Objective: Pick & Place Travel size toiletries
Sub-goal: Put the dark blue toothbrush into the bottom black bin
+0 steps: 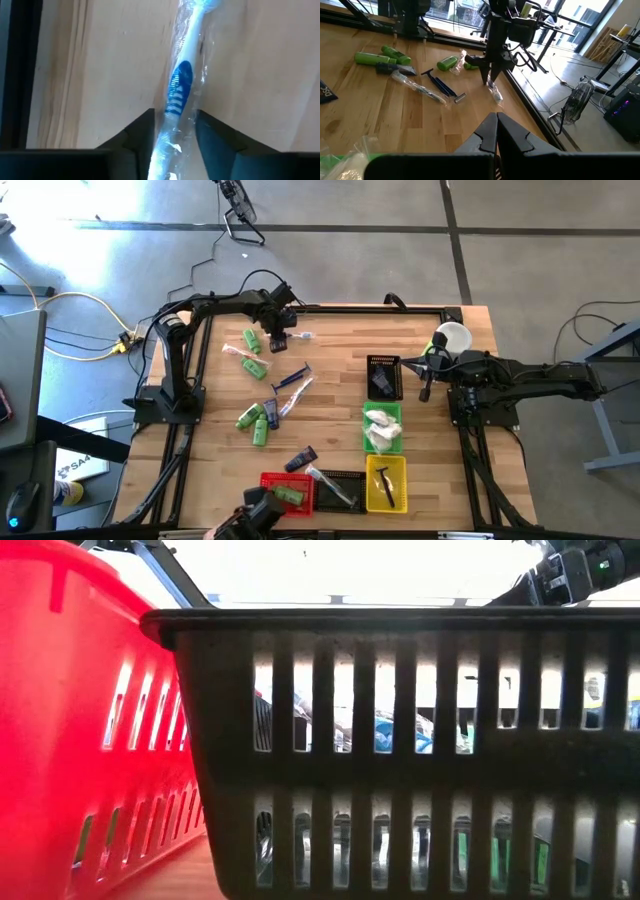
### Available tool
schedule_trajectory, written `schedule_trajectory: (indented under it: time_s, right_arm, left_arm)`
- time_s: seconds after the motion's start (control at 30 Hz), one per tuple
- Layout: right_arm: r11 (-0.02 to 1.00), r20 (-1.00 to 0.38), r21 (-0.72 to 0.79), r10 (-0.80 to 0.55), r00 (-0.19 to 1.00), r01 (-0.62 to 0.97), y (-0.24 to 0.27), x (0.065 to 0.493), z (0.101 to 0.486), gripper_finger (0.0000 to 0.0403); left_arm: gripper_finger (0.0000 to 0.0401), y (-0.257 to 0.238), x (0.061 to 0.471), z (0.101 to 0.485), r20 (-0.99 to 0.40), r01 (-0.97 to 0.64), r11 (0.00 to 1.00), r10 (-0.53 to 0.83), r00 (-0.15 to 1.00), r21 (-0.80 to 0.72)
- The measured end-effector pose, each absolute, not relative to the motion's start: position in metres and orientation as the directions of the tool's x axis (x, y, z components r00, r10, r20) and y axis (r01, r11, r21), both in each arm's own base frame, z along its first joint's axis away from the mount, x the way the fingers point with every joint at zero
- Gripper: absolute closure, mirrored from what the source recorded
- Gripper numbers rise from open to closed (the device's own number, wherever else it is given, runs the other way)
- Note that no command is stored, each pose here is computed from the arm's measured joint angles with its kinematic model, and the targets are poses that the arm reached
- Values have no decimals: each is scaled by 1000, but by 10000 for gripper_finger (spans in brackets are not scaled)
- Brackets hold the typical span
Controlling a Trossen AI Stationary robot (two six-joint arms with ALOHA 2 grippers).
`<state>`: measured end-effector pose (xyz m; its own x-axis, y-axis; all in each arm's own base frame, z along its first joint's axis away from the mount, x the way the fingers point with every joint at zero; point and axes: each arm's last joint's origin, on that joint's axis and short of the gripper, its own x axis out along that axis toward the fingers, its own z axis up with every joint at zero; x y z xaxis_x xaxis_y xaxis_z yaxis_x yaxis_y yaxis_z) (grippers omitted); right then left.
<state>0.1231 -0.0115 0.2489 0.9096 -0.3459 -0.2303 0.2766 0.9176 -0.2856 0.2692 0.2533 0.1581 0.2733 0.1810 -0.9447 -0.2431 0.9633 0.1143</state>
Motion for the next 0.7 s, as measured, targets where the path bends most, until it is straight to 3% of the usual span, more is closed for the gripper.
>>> schedule_trajectory:
  time_s: [0.3,0.7]
  right_arm:
    - [918,-230,-285,-346,910,277,-12,123,249,401]
    - [918,-230,-285,-346,910,277,-12,123,249,401]
  left_arm:
    - [334,253,269,158,-946,-246,963,181,268,115]
    - [365,253,269,158,-947,-251,961,183,266,115]
